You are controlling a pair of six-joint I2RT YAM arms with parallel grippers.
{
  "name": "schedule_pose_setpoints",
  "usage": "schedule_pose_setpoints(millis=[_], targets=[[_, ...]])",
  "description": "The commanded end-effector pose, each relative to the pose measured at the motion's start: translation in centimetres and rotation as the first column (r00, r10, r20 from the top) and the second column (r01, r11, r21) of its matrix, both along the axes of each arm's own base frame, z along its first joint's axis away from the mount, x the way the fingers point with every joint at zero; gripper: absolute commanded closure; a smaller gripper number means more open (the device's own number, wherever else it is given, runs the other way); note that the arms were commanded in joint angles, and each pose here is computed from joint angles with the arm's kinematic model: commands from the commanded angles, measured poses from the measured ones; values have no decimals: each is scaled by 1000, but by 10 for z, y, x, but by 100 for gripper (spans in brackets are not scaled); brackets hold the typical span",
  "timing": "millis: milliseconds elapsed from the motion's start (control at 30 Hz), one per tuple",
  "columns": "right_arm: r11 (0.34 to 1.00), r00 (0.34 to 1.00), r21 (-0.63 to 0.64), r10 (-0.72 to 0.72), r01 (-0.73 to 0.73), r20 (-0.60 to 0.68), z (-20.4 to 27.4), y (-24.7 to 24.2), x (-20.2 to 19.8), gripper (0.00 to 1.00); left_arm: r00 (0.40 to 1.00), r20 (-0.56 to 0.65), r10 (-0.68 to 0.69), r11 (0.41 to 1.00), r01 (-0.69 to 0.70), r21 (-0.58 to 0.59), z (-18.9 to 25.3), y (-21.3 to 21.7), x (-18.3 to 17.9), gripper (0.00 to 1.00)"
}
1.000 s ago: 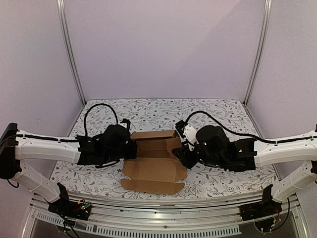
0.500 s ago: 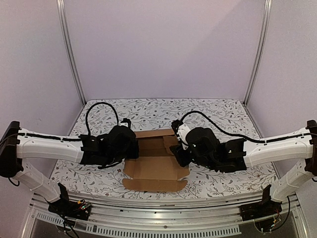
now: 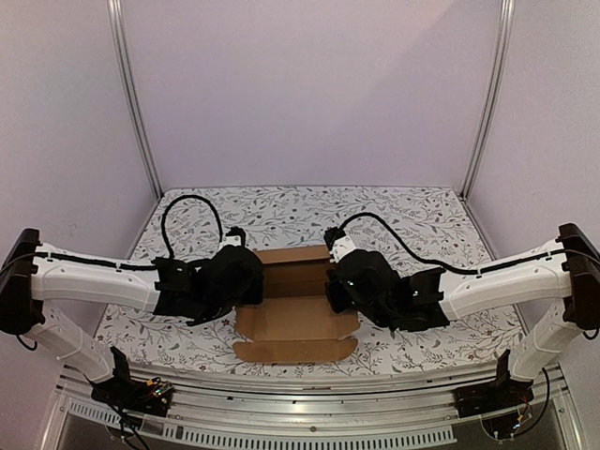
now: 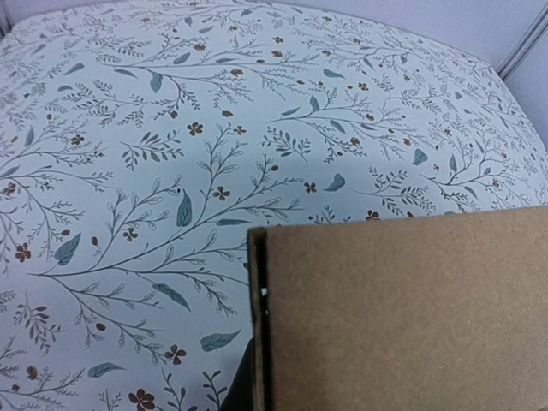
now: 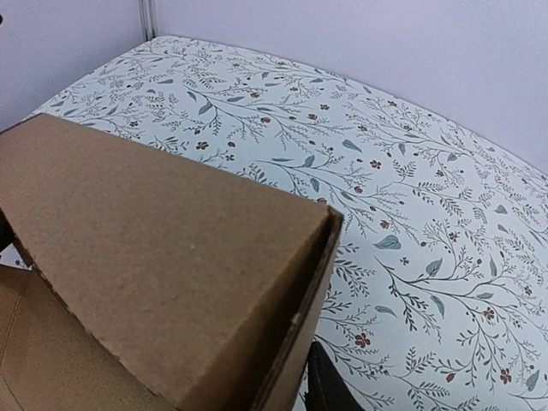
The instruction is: Fold the paper box
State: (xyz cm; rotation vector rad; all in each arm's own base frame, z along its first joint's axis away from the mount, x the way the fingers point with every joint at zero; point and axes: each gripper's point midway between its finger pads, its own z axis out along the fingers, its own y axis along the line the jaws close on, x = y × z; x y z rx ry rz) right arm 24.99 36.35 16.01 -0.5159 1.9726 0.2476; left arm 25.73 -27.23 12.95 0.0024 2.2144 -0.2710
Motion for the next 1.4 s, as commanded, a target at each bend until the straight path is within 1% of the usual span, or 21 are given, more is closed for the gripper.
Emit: schedule_pose_setpoints(millis=[0, 133, 467, 533, 700, 867, 1033, 1067, 1133, 1233, 1367], targets=[[998, 998, 50, -39, 37, 39, 11, 9, 7, 85, 1000, 15, -10, 999, 11, -41, 12, -11, -7, 100], [997, 998, 70, -42, 39, 43, 10, 13, 9, 100, 1000, 9, -5, 999, 5, -44, 10, -16, -6, 100], [991, 995, 107, -87, 80, 54, 4, 18, 15, 100, 999, 6, 47, 998, -46, -29, 4, -16, -3, 100], [989, 993, 116, -98, 90, 60, 7, 19, 17, 100, 998, 8, 61, 998, -61, -19, 3, -12, -4, 95], [989, 991, 107, -113, 106, 69, 6, 18, 20, 100, 995, 15, 96, 995, -95, -21, -2, 1, -7, 85], [985, 988, 114, -136, 128, 72, 6, 16, 22, 100, 997, 12, 72, 997, -72, -14, -1, -1, -8, 73], [986, 987, 95, -145, 138, 70, -1, 15, 29, 100, 998, 5, 61, 998, -61, -19, 0, 3, -12, 61], [986, 987, 89, -147, 141, 67, -4, 15, 32, 100, 998, 3, 60, 998, -60, -22, 0, 4, -13, 56], [986, 987, 78, -150, 145, 59, -10, 14, 36, 100, 999, -7, 52, 998, -52, -21, -1, 6, -15, 53], [988, 989, 58, -143, 140, 37, -22, 11, 43, 100, 1000, -23, 14, 1000, -14, -24, 2, 5, -21, 50], [995, 995, 35, -99, 99, -1, -39, 8, 48, 100, 995, -53, -88, 996, 87, -18, 7, -2, -30, 45]])
